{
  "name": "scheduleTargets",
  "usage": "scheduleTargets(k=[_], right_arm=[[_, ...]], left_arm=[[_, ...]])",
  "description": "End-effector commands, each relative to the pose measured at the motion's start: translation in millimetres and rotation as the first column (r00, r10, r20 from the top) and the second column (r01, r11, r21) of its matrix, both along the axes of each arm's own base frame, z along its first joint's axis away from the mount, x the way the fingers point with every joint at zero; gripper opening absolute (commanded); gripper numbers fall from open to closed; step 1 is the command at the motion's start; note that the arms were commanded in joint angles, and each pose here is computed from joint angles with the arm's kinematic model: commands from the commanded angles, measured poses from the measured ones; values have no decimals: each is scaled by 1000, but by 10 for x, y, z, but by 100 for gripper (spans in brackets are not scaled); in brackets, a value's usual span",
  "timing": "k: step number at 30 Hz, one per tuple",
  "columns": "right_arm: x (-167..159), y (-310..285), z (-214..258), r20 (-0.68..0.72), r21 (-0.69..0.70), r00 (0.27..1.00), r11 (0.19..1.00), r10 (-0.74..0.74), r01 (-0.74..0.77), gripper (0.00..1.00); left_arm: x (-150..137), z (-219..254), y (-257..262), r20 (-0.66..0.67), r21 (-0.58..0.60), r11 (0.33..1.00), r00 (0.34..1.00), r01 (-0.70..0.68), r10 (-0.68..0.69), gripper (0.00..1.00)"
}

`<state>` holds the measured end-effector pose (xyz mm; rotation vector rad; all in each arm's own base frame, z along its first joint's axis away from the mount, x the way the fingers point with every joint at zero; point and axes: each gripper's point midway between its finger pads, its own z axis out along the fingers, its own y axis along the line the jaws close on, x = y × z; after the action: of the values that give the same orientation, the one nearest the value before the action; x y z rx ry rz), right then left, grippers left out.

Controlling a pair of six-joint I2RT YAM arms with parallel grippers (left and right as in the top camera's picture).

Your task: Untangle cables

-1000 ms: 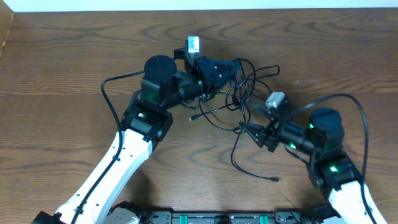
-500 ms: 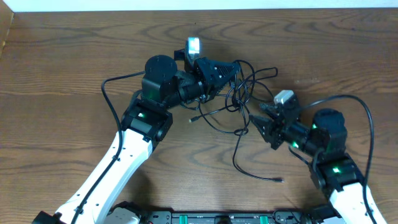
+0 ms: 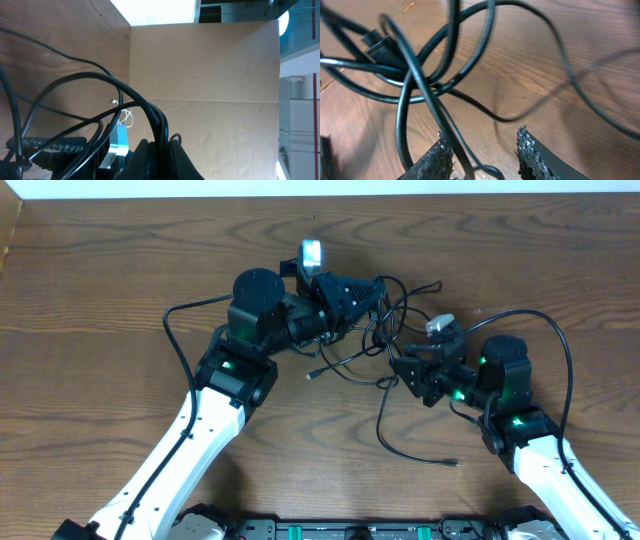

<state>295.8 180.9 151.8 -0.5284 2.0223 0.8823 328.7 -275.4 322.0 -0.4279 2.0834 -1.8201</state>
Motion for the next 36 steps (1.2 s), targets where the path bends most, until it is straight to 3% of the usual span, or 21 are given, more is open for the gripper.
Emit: scheduleTargets(k=[1,3,7,12,23,29,36], right_arm=[[-51,57,23,68,-34,995,997,73,-71,41],[-24,38,36,78,-38,995,998,60,-57,41],[-130,156,466,158,106,977,982,142,-159,40],[-107,-105,759,179,165,983,984,38,-68,41],[-120,-197,142,-13,51,1000,998,21,-21,38],[114,-324,-49,-15,-17,996,996,-85,85,35],[76,-166,-166,-52,-8,998,1000,-28,28,34]], left_arm=[[-33,121,10,42,-8,1000,999,14,-14,8],[-33,121,10,42,-8,1000,999,14,-14,8],[-34,121,10,42,-8,1000,999,15,-14,8],[-33,121,10,43,-8,1000,999,14,-14,8],[-33,121,10,43,-8,1000,999,14,-14,8],[-33,121,10,43,-8,1000,999,14,-14,8],[-33,121,10,43,-8,1000,999,14,-14,8]])
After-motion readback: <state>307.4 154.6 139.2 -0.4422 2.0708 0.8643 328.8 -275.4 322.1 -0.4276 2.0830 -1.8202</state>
